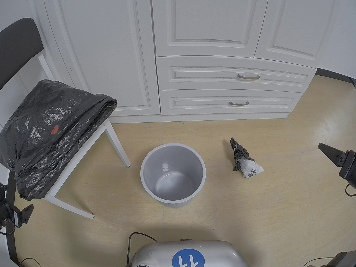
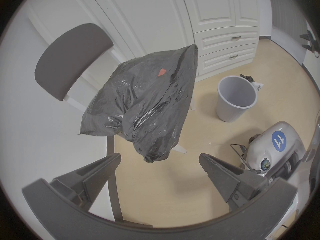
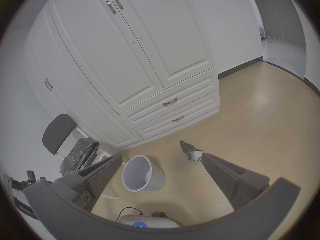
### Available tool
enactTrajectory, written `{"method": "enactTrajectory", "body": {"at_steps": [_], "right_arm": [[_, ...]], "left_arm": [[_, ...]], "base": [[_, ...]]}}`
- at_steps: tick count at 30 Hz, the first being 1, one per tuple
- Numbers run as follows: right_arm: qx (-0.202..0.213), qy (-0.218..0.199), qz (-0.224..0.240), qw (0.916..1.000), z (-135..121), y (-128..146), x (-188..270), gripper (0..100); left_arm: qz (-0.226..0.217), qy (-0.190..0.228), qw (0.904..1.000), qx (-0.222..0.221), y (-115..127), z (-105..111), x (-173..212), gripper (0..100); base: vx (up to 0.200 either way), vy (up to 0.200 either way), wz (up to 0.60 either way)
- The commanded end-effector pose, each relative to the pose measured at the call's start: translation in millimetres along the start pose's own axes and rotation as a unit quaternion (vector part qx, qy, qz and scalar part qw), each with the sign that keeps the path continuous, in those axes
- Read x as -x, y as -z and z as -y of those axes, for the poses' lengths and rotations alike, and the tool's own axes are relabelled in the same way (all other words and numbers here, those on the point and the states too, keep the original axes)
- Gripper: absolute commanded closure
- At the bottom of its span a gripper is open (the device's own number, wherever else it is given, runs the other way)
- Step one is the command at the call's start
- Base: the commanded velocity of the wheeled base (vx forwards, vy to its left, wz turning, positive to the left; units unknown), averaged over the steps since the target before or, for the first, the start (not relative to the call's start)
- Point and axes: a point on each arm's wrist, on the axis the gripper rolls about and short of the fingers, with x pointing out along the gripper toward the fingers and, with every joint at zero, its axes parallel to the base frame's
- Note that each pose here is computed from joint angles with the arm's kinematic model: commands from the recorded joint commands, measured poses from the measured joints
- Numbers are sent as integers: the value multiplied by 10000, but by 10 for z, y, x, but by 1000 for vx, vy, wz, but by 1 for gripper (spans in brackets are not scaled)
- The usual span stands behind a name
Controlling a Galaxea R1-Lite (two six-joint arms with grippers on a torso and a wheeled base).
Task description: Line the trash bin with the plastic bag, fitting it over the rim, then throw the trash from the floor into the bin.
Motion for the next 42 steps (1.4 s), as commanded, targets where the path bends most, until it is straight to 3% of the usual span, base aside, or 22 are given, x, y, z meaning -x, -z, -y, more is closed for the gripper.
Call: {"method": "enactTrajectory", "body": {"at_steps": [1, 11, 26, 34, 42], "right_arm": [[-9, -30, 33, 10000, -6, -5, 19, 0], [-17, -33, 23, 10000, -6, -6, 12, 0], [-29, -69, 83, 9999, -14, -16, 36, 0], [-23, -127, 208, 9997, -25, -38, 47, 0], [13, -268, 371, 9990, -49, -70, 135, 0]], "left_arm": [[-277, 45, 9993, 232, 59, -72, -97, 0], [-357, 75, 9990, 261, 69, -114, -156, 0], [-315, -212, 9986, 379, 97, -279, -304, 0], [-455, -78, 9978, 471, 142, -287, -378, 0], [-248, -242, 9977, 582, 115, -340, -423, 0]], "base": [[0, 0, 0], [0, 0, 0], [0, 0, 0], [0, 0, 0], [0, 0, 0]]}}
